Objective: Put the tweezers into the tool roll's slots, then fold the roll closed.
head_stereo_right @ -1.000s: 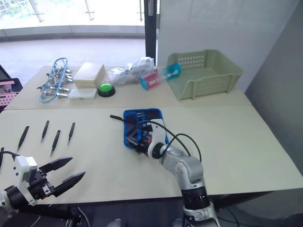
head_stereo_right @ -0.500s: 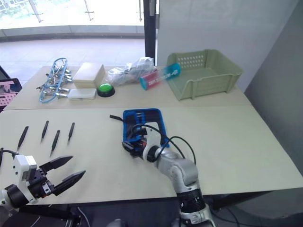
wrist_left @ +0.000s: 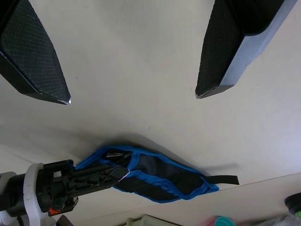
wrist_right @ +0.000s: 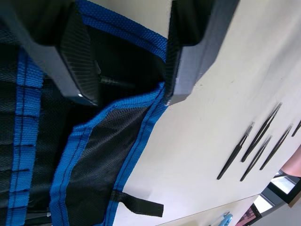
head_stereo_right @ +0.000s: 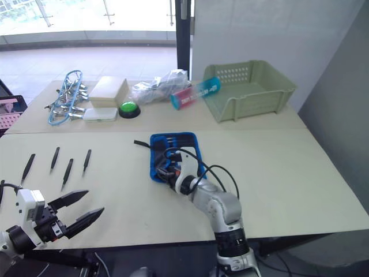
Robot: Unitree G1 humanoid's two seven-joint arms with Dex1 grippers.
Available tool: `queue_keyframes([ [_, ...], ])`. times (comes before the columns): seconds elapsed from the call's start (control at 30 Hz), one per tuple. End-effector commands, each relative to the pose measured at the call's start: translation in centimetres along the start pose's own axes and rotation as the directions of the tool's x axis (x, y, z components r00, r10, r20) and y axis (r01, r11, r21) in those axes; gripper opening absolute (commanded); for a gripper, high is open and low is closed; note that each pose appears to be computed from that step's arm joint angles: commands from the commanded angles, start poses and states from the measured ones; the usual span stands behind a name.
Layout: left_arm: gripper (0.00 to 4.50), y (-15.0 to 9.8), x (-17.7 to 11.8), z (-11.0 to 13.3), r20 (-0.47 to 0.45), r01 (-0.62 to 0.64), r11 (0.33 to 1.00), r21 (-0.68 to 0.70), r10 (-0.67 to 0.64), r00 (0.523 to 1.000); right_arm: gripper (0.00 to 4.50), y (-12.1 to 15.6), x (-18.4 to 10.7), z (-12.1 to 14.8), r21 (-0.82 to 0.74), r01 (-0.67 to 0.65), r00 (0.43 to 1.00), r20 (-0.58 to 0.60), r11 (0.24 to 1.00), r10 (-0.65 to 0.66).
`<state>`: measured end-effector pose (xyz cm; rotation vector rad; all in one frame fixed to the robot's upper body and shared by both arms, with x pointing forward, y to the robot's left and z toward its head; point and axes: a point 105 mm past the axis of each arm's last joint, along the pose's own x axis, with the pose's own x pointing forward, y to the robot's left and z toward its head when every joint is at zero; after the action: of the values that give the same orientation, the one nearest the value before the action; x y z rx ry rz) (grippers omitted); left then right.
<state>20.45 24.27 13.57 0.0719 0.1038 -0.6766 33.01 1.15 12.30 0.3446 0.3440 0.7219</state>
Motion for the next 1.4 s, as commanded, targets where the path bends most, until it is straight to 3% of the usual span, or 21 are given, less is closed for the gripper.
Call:
queue_keyframes([
  [0.03,4.5,-0.6,0.3,0.7,0.016,0.021,1.0,0.02,-0.022,1.0,0.54,0.8,0.1,1.4,-0.02,-0.021,0.998,0.053,1.0,0.022],
  [0.1,4.5,-0.7,0.4,0.7,0.014,0.024,1.0,0.019,-0.024,1.0,0.03,0.8,0.1,1.4,-0.026,-0.021,0.998,0.052,0.999,0.022],
  [0.3,4.5,-0.8,0.8,0.9,0.015,0.039,0.999,0.011,-0.039,0.999,0.03,0.6,-0.2,1.3,-0.12,-0.026,0.999,0.027,0.992,0.03],
  [0.4,4.5,-0.6,1.1,1.0,0.013,0.047,0.999,0.006,-0.047,0.999,0.03,0.6,-0.7,0.8,-0.249,-0.063,0.998,-0.018,0.967,0.061],
  [0.53,4.5,0.4,2.5,1.4,0.0,0.124,0.992,0.015,-0.124,0.992,0.03,0.7,-3.4,-1.2,-0.546,-0.226,0.973,-0.172,0.807,0.156],
  [0.7,4.5,1.9,4.7,2.3,-0.032,0.253,0.965,0.072,-0.252,0.967,0.03,-0.3,-4.8,-1.2,-0.649,-0.267,0.963,-0.216,0.713,0.164],
  [0.87,4.5,3.8,7.5,3.2,-0.13,0.419,0.893,0.166,-0.402,0.907,0.03,-0.3,-6.0,-0.3,-0.753,-0.3,0.954,-0.228,0.585,0.196],
  [1.1,4.5,6.7,12.3,5.1,-0.255,0.563,0.77,0.3,-0.504,0.825,0.03,1.1,-7.4,-0.5,-0.818,-0.383,0.921,-0.3,0.429,0.25],
  [1.4,4.5,5.9,17.1,5.0,-0.386,0.655,0.647,0.39,-0.531,0.754,0.03,1.4,-8.0,-0.5,-0.824,-0.405,0.912,-0.335,0.395,0.236],
])
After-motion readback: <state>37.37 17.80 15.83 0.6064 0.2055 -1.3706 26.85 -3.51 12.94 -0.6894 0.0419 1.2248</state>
